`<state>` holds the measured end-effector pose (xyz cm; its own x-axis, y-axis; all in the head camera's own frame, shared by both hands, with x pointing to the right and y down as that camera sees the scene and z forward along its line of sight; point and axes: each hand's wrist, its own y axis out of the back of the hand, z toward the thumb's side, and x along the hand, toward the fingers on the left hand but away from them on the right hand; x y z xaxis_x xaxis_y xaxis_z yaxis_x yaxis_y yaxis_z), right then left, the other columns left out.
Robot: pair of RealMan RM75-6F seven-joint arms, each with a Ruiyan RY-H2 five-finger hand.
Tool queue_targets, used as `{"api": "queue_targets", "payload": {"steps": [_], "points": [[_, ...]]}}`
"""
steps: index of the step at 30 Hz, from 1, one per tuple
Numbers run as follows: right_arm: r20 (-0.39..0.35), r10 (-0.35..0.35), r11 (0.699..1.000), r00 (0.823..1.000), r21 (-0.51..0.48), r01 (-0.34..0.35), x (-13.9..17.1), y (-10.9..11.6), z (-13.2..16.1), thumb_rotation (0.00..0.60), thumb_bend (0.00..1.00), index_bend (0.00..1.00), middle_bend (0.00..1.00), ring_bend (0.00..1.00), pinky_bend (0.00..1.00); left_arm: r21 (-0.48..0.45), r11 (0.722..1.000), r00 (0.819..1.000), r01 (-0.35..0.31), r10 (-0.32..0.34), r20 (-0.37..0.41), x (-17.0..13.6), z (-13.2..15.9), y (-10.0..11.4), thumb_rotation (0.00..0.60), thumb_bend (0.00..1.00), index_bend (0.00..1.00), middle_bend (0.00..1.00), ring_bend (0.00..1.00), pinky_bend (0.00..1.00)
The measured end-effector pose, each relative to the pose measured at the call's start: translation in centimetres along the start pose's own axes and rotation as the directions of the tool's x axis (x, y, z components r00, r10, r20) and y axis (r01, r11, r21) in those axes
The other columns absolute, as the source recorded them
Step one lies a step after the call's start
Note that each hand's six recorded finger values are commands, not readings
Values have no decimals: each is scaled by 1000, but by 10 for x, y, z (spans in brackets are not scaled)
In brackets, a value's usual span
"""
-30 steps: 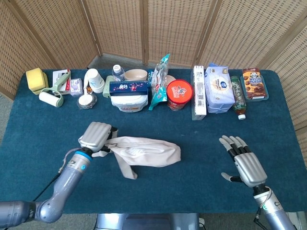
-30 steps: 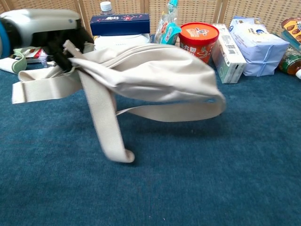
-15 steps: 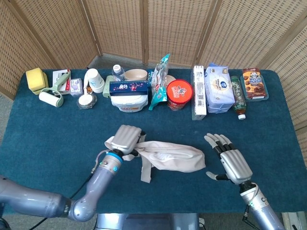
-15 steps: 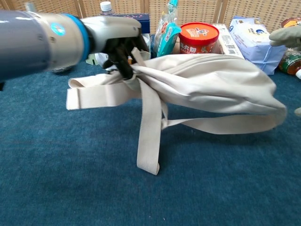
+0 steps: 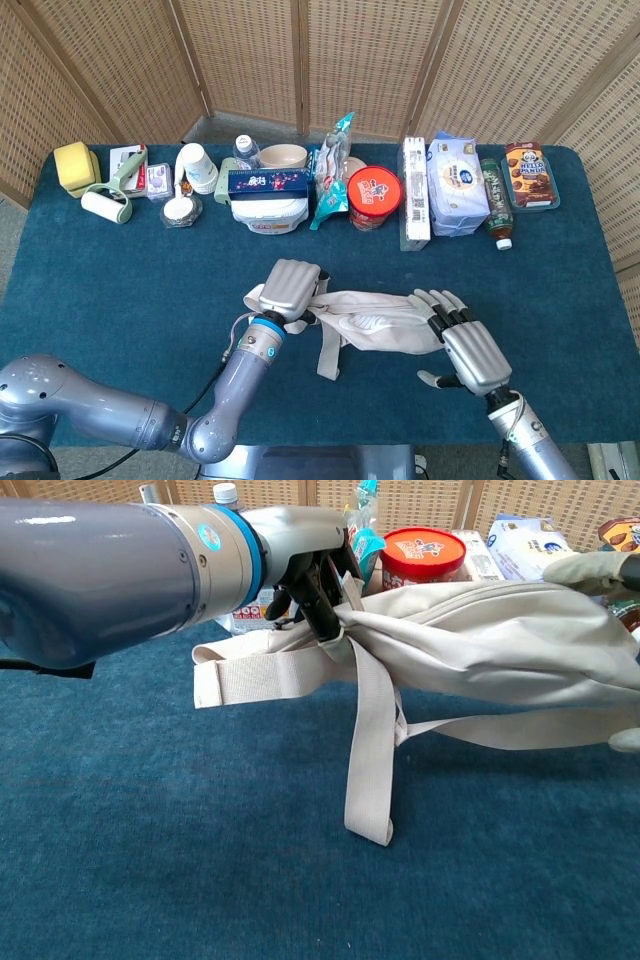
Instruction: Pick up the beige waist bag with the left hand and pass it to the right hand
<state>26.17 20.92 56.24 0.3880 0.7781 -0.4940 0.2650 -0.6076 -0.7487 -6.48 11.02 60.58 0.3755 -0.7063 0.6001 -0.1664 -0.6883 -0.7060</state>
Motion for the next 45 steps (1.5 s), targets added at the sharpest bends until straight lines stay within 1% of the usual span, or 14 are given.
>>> {"api": "queue_targets", "payload": {"steps": [9, 15, 16, 18, 20, 23, 26, 29, 31, 33, 35, 38, 41, 45], "points": [[-18, -63, 998, 998, 5, 63, -12, -5, 15, 600, 0, 0, 0, 0, 0, -46, 999, 1000, 20, -20, 3, 0, 7, -6, 600, 160, 651, 658, 671, 752], [-12, -58, 998, 998, 26, 59, -19, -15, 20, 600, 0, 0, 1, 0, 13, -98, 995, 1000, 8, -7, 17, 0, 13, -3, 600, 159, 651, 658, 671, 752], [-11, -65, 997, 998, 29, 65, -21, -16, 21, 600, 0, 0, 30, 0, 46, -105, 994, 1000, 9, -7, 19, -1, 14, -3, 600, 159, 651, 658, 671, 752], [-5, -83, 996, 997, 35, 83, -24, -16, 20, 600, 2, 25, 152, 34, 143, -113, 994, 1000, 11, -8, 23, -2, 15, -2, 600, 158, 650, 657, 671, 752], [1, -106, 993, 994, 43, 106, -27, -17, 20, 600, 63, 175, 363, 165, 324, -115, 993, 1000, 12, -9, 25, -4, 16, -1, 600, 157, 651, 657, 671, 752], [7, -135, 990, 991, 46, 134, -33, -18, 18, 600, 239, 428, 566, 344, 546, -120, 993, 1000, 18, -15, 25, -5, 16, -1, 600, 154, 648, 657, 668, 752], [11, -156, 986, 988, 53, 155, -37, -19, 15, 600, 387, 586, 684, 457, 687, -121, 992, 1000, 18, -15, 27, -6, 17, -1, 600, 151, 642, 654, 662, 752], [9, -178, 983, 984, 53, 178, -39, -19, 14, 600, 440, 634, 710, 485, 730, -122, 992, 999, 18, -15, 29, -7, 17, -1, 600, 140, 607, 614, 621, 738], [7, -195, 980, 981, 49, 195, -40, -19, 14, 600, 448, 637, 711, 487, 733, -122, 992, 999, 20, -17, 28, -7, 16, -1, 600, 127, 536, 538, 535, 668], [4, -210, 977, 978, 44, 210, -40, -18, 13, 600, 454, 640, 713, 487, 733, -122, 992, 999, 28, -24, 29, -8, 15, -1, 600, 116, 420, 405, 399, 554], [2, -225, 973, 974, 46, 224, -40, -17, 12, 600, 463, 643, 714, 487, 733, -120, 992, 999, 43, -39, 36, -9, 15, -2, 600, 95, 248, 200, 216, 407], [-3, -249, 967, 968, 49, 249, -39, -13, 12, 600, 470, 650, 715, 487, 733, -113, 991, 996, 78, -72, 53, -12, 13, -3, 600, 26, 37, 14, 27, 213], [-7, -270, 961, 963, 61, 270, -38, -9, 11, 600, 473, 653, 715, 487, 733, -100, 988, 992, 118, -111, 67, -17, 9, -2, 600, 0, 0, 0, 0, 114], [-6, -276, 959, 961, 69, 275, -37, -7, 8, 600, 475, 655, 715, 487, 733, -96, 986, 988, 138, -130, 85, -22, 3, 7, 600, 0, 0, 0, 0, 110]]}}
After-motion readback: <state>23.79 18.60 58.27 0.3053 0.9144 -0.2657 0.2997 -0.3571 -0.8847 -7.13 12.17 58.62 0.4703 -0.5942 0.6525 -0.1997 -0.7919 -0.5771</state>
